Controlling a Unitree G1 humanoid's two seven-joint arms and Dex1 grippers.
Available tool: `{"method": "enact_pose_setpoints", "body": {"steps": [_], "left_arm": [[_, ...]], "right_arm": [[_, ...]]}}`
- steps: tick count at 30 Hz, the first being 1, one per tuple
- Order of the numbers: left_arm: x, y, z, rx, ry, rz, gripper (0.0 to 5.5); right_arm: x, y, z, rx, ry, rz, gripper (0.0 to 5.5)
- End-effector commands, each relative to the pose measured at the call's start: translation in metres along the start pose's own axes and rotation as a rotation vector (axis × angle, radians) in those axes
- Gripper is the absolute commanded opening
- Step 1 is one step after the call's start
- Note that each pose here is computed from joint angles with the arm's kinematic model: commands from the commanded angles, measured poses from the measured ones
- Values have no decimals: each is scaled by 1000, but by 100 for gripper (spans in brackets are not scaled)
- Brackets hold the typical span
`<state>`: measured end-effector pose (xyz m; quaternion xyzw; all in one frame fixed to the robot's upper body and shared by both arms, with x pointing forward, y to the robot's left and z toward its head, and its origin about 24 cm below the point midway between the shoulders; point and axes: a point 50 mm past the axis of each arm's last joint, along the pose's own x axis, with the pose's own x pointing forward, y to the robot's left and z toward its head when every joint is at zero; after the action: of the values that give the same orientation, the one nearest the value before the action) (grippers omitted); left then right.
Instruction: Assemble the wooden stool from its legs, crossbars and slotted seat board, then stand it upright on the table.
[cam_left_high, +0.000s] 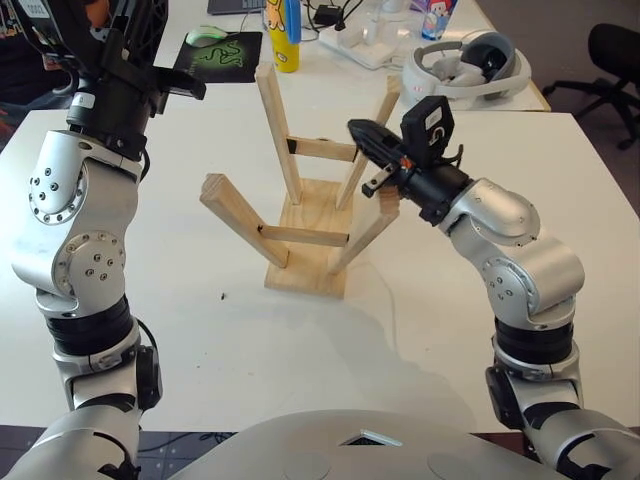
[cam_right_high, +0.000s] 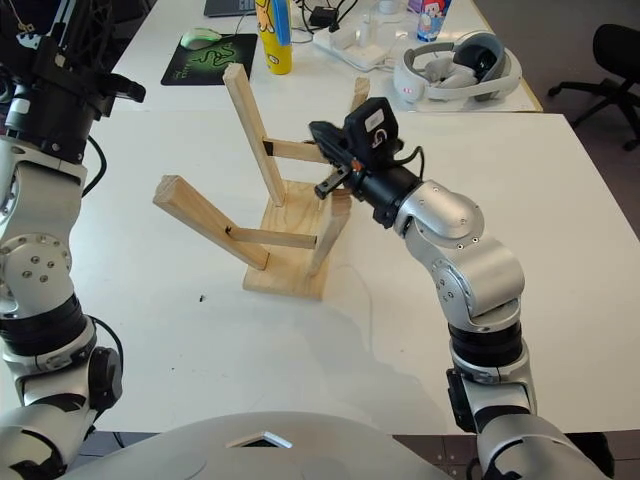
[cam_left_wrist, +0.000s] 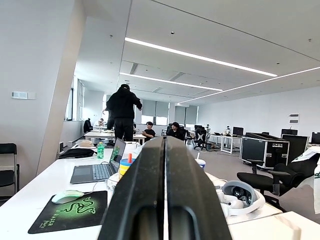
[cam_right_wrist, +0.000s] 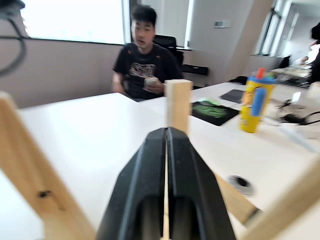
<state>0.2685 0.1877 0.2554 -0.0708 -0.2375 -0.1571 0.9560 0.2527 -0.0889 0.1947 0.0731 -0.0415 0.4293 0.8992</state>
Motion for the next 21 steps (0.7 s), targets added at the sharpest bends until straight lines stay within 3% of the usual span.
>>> {"method": "enact_pose_setpoints", "body": {"steps": [1,4,6,8,11,15,21], "left_arm": [[-5,3,-1,26,-5,25,0],[-7,6,1,34,-21,50,0],[-8,7,2,37,-28,60,0],[-9,7,3,42,-32,67,0],[-8,8,5,53,-45,72,0],[-9,8,7,72,-43,76,0],[-9,10,14,93,-67,86,0]], "right_arm": [[1,-4,48,299,-302,36,3],[-4,-41,71,464,-470,-146,3],[-12,-71,81,459,-535,-354,3],[-16,-97,79,253,-453,-595,3],[-14,-124,46,-104,-119,-814,3],[7,-139,29,-214,104,-716,3],[43,-167,49,-378,203,-598,3]]}}
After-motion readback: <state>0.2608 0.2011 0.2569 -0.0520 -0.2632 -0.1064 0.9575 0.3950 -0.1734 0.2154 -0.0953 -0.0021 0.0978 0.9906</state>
